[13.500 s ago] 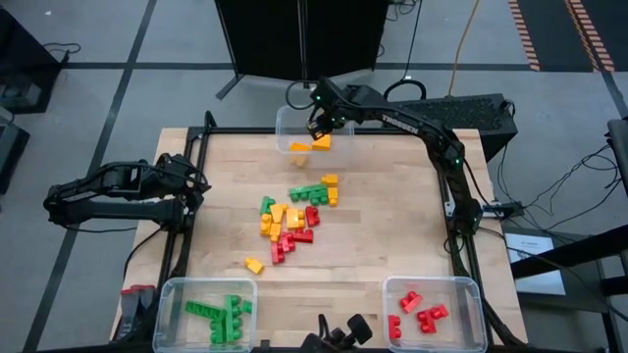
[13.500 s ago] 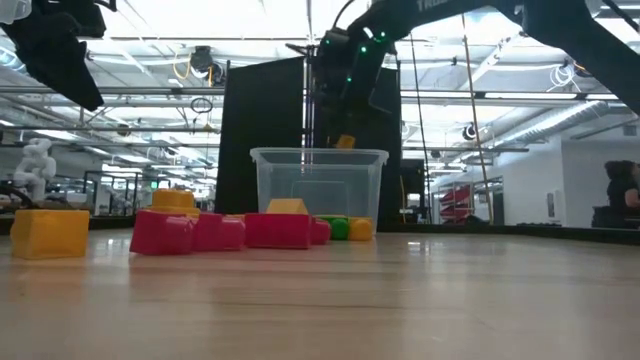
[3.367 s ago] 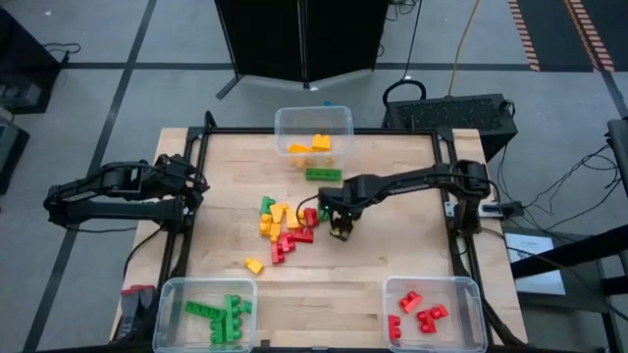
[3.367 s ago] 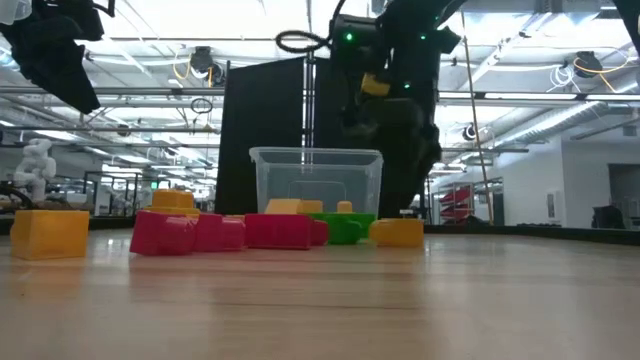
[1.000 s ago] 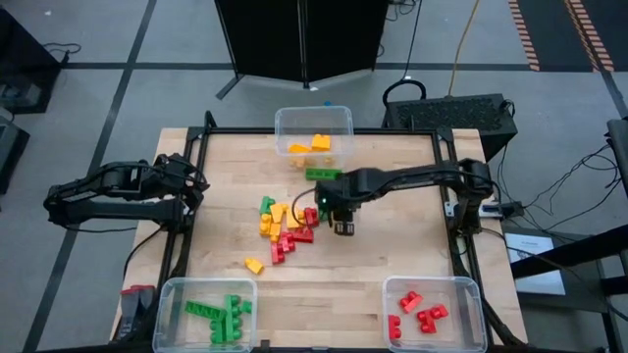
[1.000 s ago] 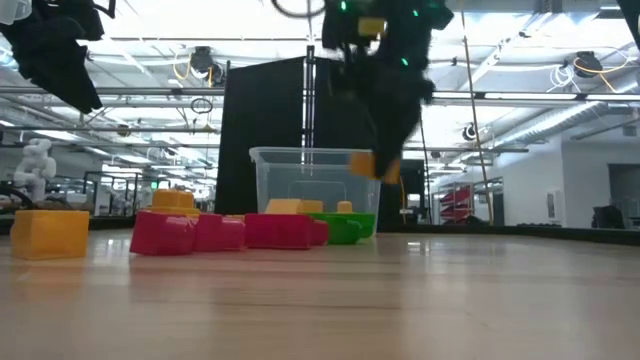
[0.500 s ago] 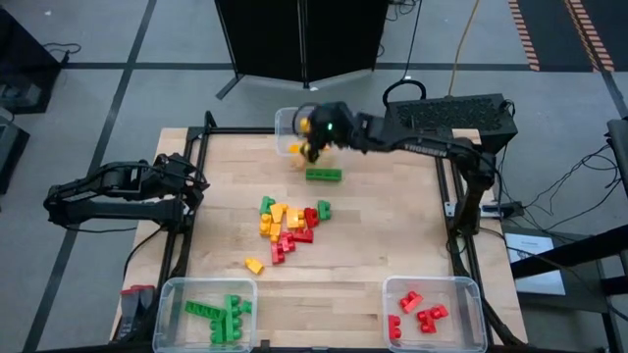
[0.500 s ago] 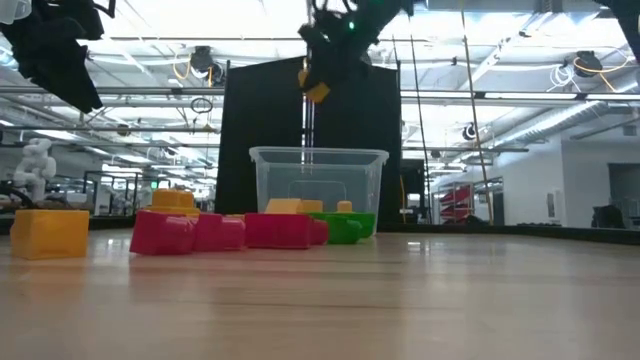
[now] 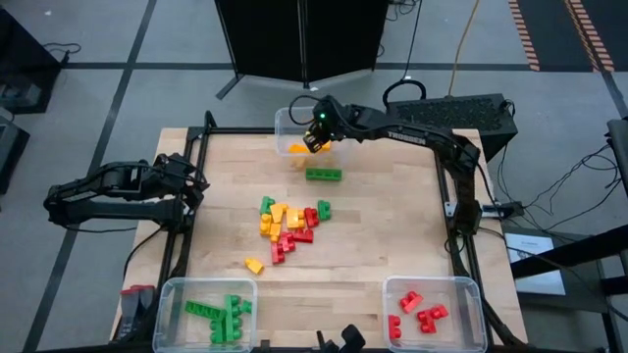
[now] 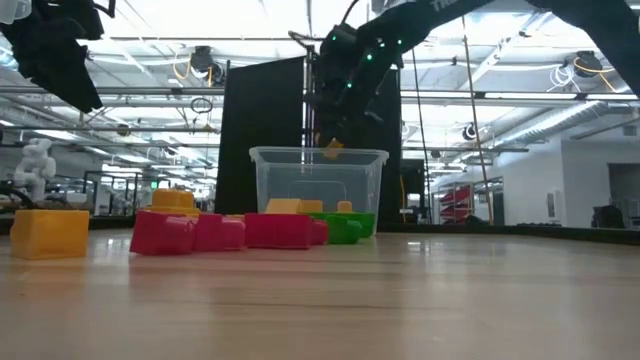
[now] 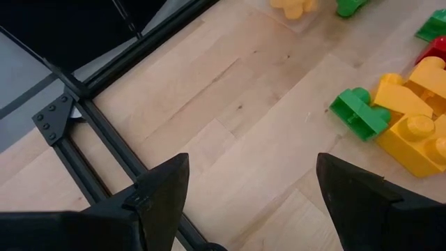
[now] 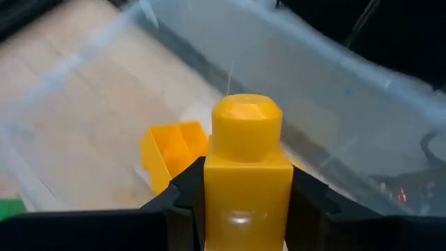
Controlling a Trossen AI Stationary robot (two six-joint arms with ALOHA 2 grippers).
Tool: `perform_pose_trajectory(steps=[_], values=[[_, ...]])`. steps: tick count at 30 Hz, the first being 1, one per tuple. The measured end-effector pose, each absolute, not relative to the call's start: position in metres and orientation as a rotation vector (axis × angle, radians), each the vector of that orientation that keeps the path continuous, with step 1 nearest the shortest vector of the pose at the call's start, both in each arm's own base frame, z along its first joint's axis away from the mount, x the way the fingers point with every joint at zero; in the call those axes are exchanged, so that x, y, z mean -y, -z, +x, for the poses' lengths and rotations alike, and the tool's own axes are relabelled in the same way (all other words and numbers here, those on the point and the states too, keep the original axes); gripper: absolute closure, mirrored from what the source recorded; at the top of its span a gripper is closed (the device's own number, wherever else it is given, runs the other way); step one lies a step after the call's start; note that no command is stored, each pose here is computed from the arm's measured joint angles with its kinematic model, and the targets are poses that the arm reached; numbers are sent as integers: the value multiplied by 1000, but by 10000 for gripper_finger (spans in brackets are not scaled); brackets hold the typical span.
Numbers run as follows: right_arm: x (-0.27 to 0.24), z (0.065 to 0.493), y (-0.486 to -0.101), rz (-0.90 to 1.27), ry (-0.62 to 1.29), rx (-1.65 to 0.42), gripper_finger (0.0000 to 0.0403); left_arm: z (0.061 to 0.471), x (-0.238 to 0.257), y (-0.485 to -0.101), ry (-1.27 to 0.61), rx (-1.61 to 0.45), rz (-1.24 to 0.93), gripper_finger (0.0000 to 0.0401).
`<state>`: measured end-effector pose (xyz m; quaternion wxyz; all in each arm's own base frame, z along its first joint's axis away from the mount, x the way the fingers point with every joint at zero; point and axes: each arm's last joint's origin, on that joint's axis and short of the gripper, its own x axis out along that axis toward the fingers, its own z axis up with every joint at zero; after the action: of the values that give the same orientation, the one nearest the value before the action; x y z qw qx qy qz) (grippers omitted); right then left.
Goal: Sort blocks
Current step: Put the yellow game piece into the top transparent bin, then move the green game piece into the top left of the table
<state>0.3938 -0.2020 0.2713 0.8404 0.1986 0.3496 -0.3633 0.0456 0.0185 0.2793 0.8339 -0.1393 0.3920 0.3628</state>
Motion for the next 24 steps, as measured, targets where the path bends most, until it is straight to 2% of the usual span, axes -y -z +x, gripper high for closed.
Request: perform_pose_trajectory(steps=[5,6,12,15,20,24], values=[[204,395,-264,408,758,-769,288,46,-19,-279,-769,-830,-295,114],[204,396,-265,399,754,-763,276,46,-19,-279,-769,-831,-295,114],[204,395,-274,397,755,-775,130,46,-18,-279,-769,-831,-295,114],[204,394,-287,398,754,-776,93,45,-18,-279,-768,-832,-292,114],[191,399,-346,348,570,-703,93,45,-18,-279,-767,-833,-289,114],[151,401,-395,232,382,-669,109,45,-18,-279,-767,-833,-289,114]])
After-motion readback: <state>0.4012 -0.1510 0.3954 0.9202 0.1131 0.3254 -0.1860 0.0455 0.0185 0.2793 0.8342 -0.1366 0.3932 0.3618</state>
